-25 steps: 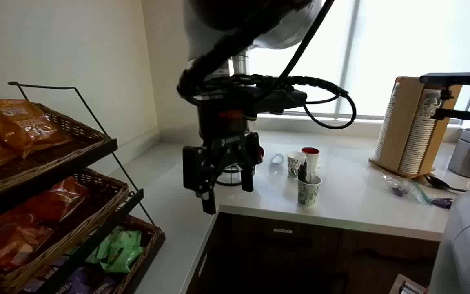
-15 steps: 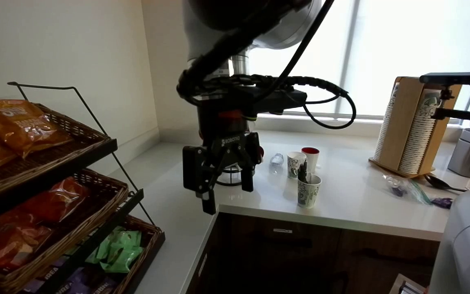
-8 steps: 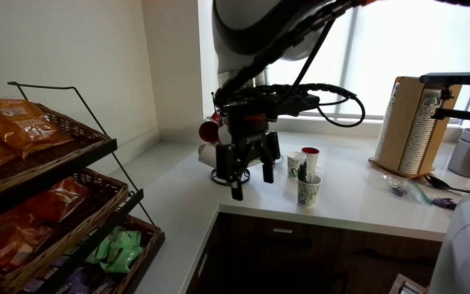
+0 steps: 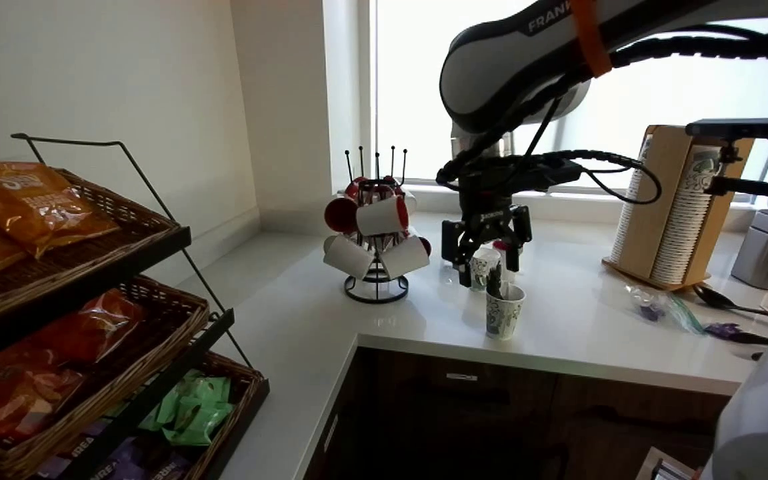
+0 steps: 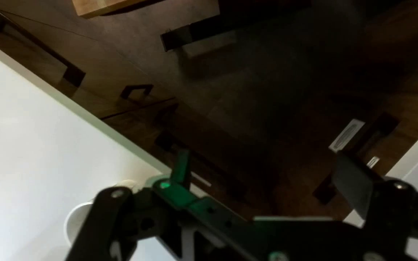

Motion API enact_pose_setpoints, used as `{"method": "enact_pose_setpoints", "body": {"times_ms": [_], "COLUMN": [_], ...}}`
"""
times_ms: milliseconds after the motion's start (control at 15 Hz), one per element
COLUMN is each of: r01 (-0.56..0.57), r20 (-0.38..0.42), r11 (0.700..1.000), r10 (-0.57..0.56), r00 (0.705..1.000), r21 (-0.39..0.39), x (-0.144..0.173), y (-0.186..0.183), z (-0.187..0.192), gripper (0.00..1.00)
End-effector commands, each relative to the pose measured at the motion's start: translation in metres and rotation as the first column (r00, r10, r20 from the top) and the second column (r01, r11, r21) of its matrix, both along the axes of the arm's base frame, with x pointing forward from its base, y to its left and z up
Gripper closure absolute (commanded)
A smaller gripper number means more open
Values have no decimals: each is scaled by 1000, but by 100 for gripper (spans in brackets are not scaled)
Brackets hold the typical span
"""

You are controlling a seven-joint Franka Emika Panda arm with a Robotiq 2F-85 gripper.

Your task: Put the black object on the counter

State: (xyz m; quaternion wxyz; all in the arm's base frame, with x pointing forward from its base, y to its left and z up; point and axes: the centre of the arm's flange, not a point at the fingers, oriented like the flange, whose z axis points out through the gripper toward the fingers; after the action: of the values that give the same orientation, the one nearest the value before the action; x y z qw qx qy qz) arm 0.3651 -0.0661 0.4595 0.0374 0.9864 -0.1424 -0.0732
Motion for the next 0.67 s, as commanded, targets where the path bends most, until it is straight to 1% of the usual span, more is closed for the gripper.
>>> {"method": "enact_pose_setpoints", "body": {"times_ms": [0,67,200,467,533,600], "r01": [169,92,138,153,190,263], "r20": [71,45,64,62,52,75], "r11": [981,995,989,986,977,951], "r10": [-163,-90,-134,-149,-185,-254], "r00": [984,995,989,987,981,964], "r21": [-92,-38,-56,-61,-97,-165], "x": [15,6,11,13,18,25], "y": [-37,-26,-38,-38,-37,-36], "z": [-20,-6,-13,-16,-19,-24], "gripper": [0,0,0,0,0,0]}}
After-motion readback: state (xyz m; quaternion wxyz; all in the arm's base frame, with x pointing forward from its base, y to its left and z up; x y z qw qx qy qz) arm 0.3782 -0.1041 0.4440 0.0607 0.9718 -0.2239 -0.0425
